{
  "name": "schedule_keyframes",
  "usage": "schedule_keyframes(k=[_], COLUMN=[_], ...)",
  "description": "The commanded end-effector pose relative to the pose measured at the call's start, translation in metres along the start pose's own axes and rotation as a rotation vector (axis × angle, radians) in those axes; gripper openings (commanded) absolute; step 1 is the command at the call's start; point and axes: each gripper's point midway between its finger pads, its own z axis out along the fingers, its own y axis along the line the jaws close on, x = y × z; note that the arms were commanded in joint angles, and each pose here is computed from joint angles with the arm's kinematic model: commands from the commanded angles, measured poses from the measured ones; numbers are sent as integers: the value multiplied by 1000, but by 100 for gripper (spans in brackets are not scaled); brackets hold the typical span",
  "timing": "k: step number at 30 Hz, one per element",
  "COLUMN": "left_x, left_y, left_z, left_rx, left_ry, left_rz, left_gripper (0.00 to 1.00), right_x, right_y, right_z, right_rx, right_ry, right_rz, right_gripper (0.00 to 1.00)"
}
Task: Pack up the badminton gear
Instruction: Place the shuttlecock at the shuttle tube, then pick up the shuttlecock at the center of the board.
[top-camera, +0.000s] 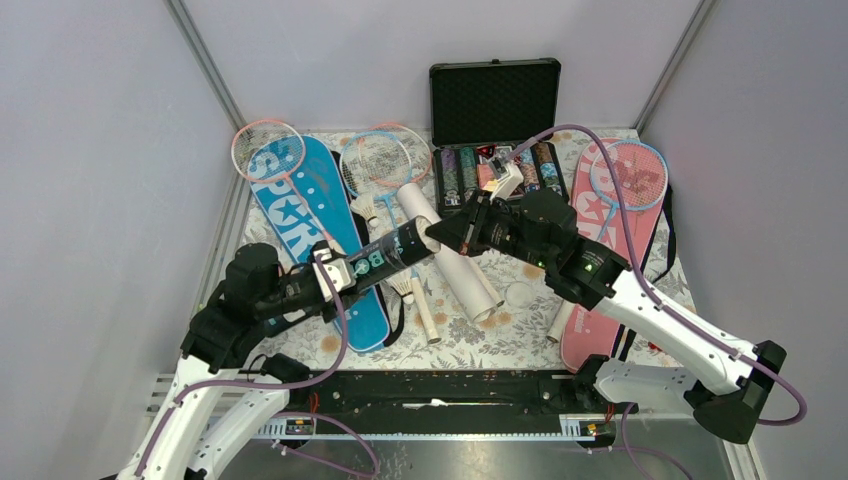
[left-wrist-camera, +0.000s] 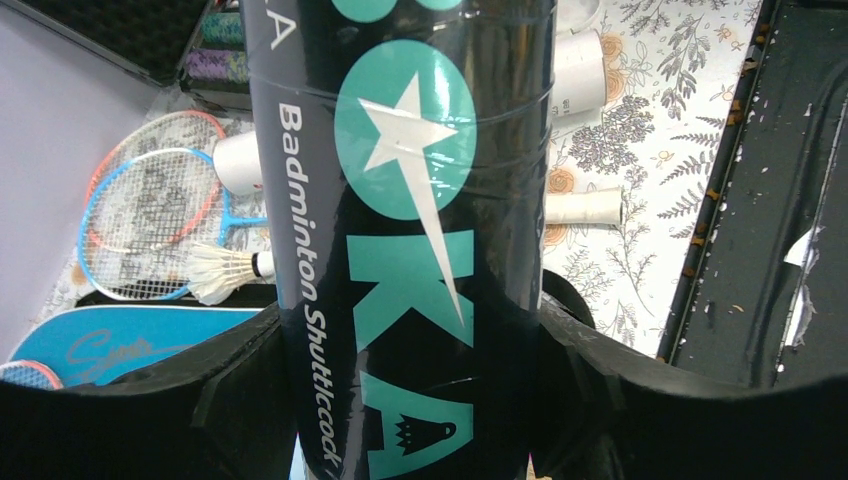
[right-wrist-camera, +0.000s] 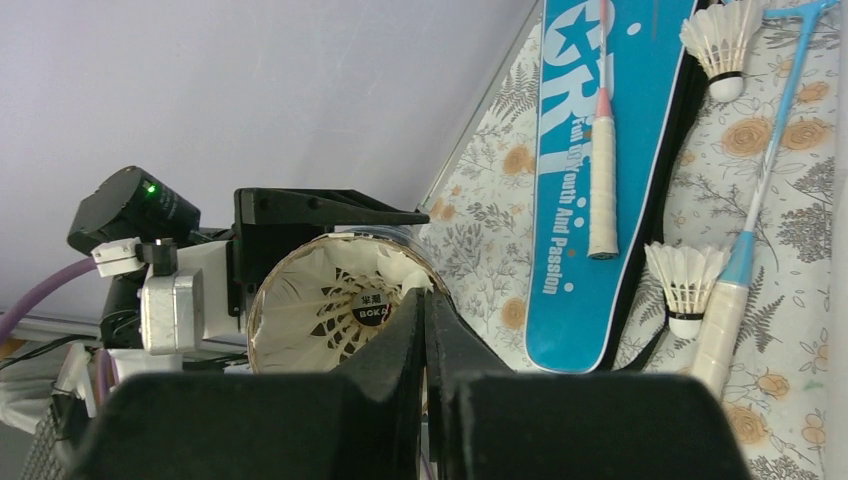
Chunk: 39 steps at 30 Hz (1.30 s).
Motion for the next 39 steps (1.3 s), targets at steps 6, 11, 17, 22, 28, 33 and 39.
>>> schedule_keyframes(k=[6, 11, 17, 22, 28, 33, 39], left_x=[-31, -16, 18, 26, 16, 0, -5], left_y=[14, 25, 63, 89, 94, 78, 46], left_z=[-9, -12, -27, -55, -79, -82, -70], left_rx=[-74, -160, -445, -679, -784, -728, -554], left_ry=[-104, -51, 40, 66, 16, -75, -121], left_rz=[36, 45, 46, 59, 120, 177, 211], left_gripper=[26, 25, 25, 25, 25, 25, 25], right_x=[-11, -22, -24, 3, 34, 55, 86], right_y=[9, 22, -7, -53, -75, -103, -121], right_z=[-2, -19, -25, 5, 47, 77, 102], right_rx=[26, -1, 99, 189, 155, 81, 33], right_ry=[2, -25, -110, -55, 260, 536, 818], right_rz=[-79, -101, -82, -160, -394, -357, -324], right_gripper=[29, 55, 59, 58, 63, 61, 62])
